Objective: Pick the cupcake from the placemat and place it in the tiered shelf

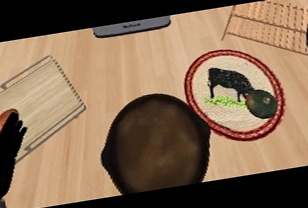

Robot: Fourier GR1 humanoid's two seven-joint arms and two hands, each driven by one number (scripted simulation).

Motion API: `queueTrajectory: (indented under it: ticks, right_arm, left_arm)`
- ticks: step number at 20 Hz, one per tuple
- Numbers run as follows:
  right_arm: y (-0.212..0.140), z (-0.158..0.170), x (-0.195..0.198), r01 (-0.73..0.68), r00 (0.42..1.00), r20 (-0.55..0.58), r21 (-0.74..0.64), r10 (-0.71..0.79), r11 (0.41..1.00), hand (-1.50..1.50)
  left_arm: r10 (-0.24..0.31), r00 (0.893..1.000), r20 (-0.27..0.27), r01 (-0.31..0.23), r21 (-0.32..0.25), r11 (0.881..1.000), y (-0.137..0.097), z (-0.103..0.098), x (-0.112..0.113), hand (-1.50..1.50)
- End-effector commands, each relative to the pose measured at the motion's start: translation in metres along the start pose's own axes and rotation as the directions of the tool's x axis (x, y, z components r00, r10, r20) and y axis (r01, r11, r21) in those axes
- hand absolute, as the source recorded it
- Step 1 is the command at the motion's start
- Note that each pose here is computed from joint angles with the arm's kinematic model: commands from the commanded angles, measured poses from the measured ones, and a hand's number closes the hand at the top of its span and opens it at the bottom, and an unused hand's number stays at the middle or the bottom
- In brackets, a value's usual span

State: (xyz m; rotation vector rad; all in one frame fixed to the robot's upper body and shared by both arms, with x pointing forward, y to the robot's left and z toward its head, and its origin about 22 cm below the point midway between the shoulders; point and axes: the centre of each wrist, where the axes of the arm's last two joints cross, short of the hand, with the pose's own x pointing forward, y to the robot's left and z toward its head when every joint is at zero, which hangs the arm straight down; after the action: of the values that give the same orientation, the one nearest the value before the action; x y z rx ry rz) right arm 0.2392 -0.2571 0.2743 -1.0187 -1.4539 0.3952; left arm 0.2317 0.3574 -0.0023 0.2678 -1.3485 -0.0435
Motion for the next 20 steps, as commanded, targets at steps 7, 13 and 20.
queueTrajectory:
  ticks: [7, 13, 20]
  right_arm:
    - [-0.068, -0.012, 0.044, -0.032, 0.999, -0.046, -0.18, 0.024, 0.983, 1.5]
    - [-0.088, -0.041, 0.045, -0.191, 0.979, -0.11, -0.207, 0.171, 0.959, 1.5]
    - [-0.105, -0.082, 0.045, -0.224, 0.969, -0.152, -0.193, 0.196, 0.955, 1.5]
  left_arm:
    - [0.015, 0.999, -0.03, -0.016, -0.021, 1.0, -0.01, 0.003, -0.009, 0.0]
    - [0.009, 1.0, -0.006, -0.009, -0.008, 1.0, -0.007, -0.003, 0.008, 0.0]
    - [0.001, 1.0, -0.02, -0.001, -0.025, 1.0, -0.022, -0.003, 0.02, 0.0]
